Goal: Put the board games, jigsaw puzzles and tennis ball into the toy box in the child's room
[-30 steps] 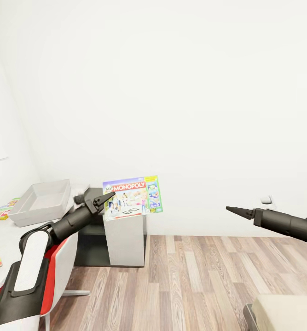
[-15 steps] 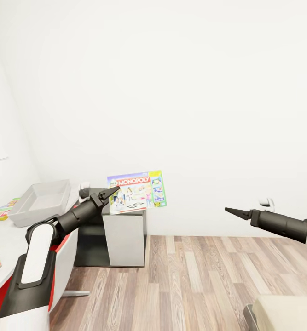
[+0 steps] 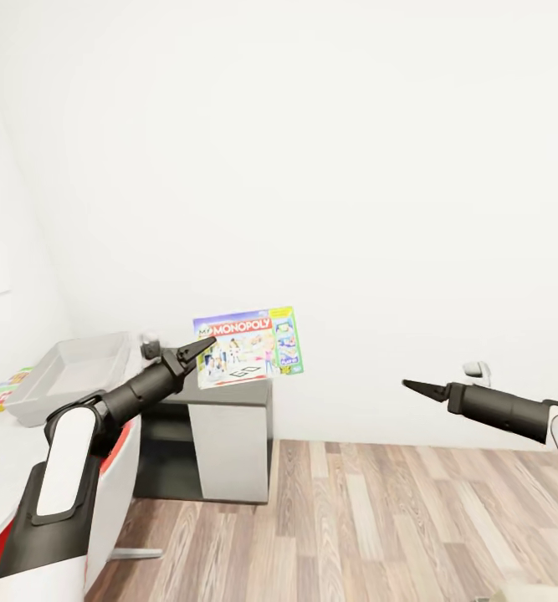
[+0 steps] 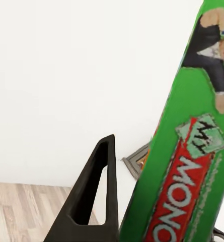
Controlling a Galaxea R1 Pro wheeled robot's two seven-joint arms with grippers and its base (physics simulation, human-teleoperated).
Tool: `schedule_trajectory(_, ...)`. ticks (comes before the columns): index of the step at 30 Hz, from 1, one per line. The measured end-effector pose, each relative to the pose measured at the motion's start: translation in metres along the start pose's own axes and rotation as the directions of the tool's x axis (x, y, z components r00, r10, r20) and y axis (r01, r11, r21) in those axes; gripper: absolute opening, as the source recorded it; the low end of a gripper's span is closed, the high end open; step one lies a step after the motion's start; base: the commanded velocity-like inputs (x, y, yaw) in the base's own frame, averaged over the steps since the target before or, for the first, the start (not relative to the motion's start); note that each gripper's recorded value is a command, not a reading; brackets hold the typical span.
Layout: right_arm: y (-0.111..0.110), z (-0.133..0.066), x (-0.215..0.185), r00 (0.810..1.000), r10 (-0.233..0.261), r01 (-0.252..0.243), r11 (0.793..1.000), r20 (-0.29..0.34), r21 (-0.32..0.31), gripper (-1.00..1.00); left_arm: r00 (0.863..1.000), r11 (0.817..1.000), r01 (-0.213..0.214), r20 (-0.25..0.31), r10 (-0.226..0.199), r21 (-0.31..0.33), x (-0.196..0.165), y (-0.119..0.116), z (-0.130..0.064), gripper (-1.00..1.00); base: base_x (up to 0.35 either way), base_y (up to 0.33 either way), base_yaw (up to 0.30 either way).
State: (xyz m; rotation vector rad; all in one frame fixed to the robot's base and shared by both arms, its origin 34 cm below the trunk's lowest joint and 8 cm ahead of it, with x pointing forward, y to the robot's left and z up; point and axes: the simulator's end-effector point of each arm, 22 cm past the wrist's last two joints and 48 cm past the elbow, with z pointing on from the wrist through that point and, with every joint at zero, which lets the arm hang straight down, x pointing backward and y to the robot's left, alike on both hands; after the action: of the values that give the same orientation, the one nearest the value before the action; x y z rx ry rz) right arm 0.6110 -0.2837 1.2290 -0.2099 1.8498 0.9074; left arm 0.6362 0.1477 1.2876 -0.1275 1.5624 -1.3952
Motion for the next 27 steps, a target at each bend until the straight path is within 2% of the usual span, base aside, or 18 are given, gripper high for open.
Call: schedule_trajectory(27,0.0053,0.0073,0.0072,1.0,-0.002,0.002,1.0,-0.021,-0.013,1.0,1.0,1.0,0.003,-0.003,-0.003,0.011,0.0031,-0.0029,0.0024,-1.0,0.334,0.0,0.279)
